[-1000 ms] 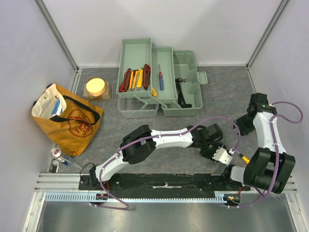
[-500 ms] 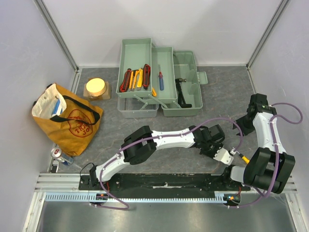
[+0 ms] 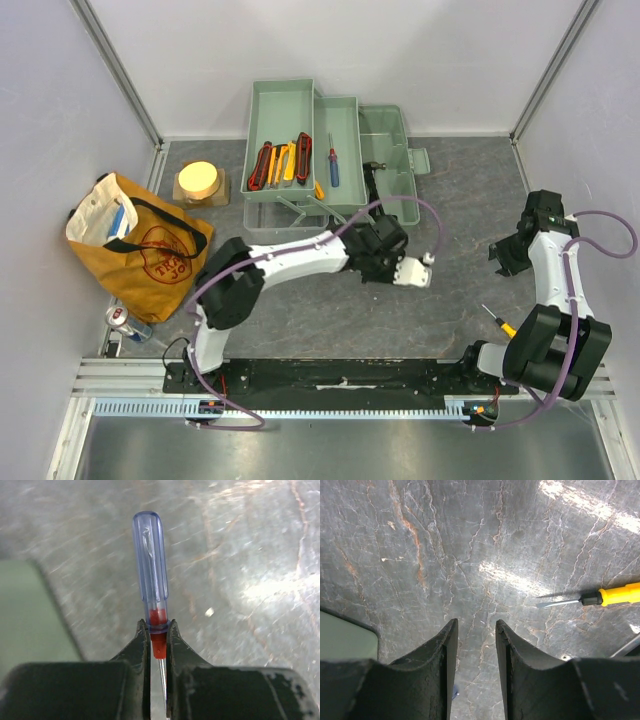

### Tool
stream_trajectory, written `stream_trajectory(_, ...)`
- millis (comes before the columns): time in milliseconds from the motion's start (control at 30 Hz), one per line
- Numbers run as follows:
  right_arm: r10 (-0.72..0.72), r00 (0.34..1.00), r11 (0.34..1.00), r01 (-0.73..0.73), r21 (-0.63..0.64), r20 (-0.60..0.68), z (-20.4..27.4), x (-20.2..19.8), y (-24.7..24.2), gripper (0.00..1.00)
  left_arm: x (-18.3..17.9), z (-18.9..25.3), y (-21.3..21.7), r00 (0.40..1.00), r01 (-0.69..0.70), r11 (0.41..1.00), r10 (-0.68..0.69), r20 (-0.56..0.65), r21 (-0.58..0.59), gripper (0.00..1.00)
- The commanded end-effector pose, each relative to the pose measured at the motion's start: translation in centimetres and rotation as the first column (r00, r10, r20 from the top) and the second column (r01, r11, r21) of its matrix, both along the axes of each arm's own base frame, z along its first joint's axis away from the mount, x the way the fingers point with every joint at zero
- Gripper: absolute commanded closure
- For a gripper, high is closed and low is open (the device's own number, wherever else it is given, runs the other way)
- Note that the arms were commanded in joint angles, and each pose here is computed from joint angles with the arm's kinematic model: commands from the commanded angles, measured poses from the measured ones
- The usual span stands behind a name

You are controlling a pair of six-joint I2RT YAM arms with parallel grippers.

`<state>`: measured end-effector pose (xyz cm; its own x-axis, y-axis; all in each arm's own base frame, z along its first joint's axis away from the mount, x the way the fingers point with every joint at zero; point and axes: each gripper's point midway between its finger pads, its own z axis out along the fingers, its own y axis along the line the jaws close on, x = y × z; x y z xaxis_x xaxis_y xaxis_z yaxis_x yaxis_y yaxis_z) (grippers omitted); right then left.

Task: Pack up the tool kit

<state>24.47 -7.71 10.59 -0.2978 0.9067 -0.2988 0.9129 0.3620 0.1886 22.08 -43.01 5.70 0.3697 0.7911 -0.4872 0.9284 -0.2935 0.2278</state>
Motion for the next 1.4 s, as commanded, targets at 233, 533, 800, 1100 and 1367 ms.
stream_trajectory(233,-0.049,0.994,0.998,0.045,0.038,0.1,0.7,2.3,0.0,0.55,10.7,18.0,2.5,0.908,-0.393,0.816,0.416,-0.042,-0.423,0.98)
stream_trajectory(533,-0.048,0.991,0.999,0.045,0.024,0.128,0.6,2.2,-0.1,0.44,20.1,24.9,6.2,0.606,-0.745,0.374,0.725,-0.327,-0.552,0.98)
stream_trajectory(800,-0.045,0.994,0.996,0.037,0.078,0.098,-0.8,2.0,0.8,0.47,24.3,24.7,7.0,0.276,-0.937,0.033,0.682,-0.677,-0.349,0.98)
stream_trajectory(1100,-0.021,0.997,0.997,0.015,0.077,0.079,-1.1,1.4,1.1,0.48,26.9,19.7,8.5,0.011,-0.955,-0.204,0.705,-0.709,-0.217,0.98)
stream_trajectory(1367,-0.016,0.998,0.996,0.01,0.086,0.064,-1.5,0.7,1.4,0.45,27.4,15.1,10.0,-0.124,-0.945,-0.289,0.753,-0.647,-0.156,0.89)
